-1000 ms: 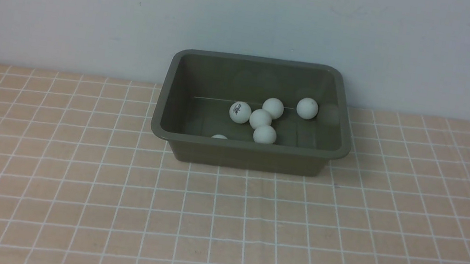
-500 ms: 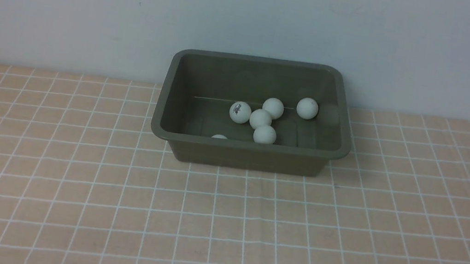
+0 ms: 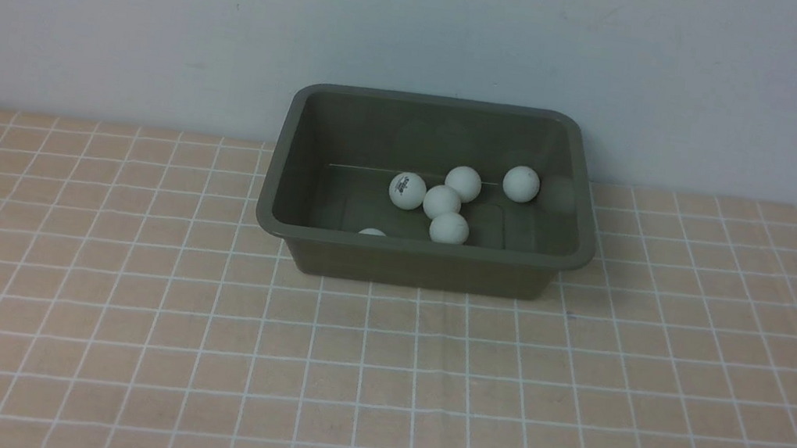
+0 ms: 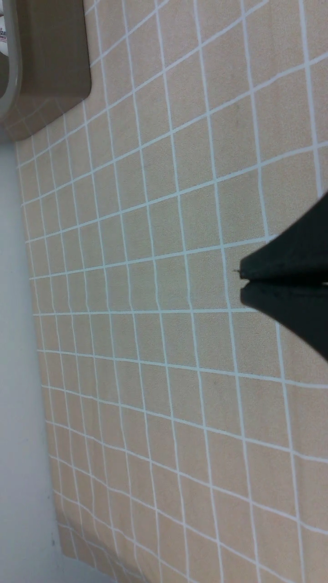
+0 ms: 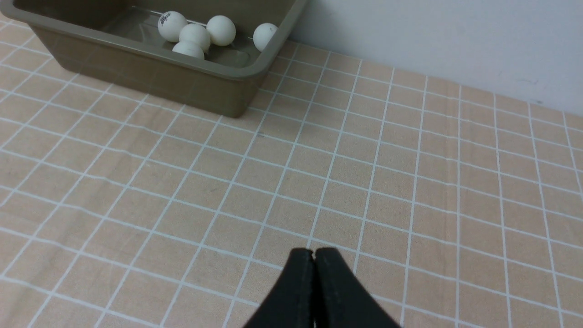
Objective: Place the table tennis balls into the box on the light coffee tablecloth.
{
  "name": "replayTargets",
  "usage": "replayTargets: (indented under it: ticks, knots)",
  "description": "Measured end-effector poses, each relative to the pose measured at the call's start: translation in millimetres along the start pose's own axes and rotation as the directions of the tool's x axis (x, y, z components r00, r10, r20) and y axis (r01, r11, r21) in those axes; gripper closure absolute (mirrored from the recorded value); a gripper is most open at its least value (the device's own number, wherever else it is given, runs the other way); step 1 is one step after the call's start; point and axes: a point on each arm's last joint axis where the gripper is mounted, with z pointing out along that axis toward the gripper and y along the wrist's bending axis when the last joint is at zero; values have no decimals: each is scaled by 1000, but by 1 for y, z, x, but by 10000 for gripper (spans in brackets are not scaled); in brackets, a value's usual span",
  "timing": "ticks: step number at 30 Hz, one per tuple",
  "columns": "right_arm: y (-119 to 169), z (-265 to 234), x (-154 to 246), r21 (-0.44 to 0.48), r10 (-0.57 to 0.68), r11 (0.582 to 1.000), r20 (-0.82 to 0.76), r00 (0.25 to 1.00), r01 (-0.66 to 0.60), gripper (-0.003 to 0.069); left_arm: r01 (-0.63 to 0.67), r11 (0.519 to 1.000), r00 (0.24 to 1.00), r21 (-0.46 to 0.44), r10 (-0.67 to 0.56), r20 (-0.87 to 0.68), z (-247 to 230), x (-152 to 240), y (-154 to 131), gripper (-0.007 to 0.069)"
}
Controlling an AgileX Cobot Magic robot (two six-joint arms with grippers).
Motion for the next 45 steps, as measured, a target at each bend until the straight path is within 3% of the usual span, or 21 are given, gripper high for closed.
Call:
replayTargets:
  ticks: [12, 18, 23, 33, 45]
  knots:
    - [-1, -1, 0, 15, -10, 1000, 2, 1000, 10, 677, 0, 1000, 1000, 0, 0, 0, 0, 0, 0, 694]
    - [-10, -11, 5, 183, 25, 982, 63, 998, -36, 677, 0, 1000, 1000, 0, 0, -1, 0, 0, 0, 694]
    - [-10, -8, 22, 279, -16, 959, 239, 971, -52, 677, 0, 1000, 1000, 0, 0, -1, 0, 0, 0, 694]
    - [-3, 32, 86, 251, 46, 961, 264, 963, -115, 677, 0, 1000, 1000, 0, 0, -2, 0, 0, 0, 694]
    - [-1, 47, 110, 229, 129, 957, 209, 969, -177, 677, 0, 1000, 1000, 0, 0, -2, 0, 0, 0, 694]
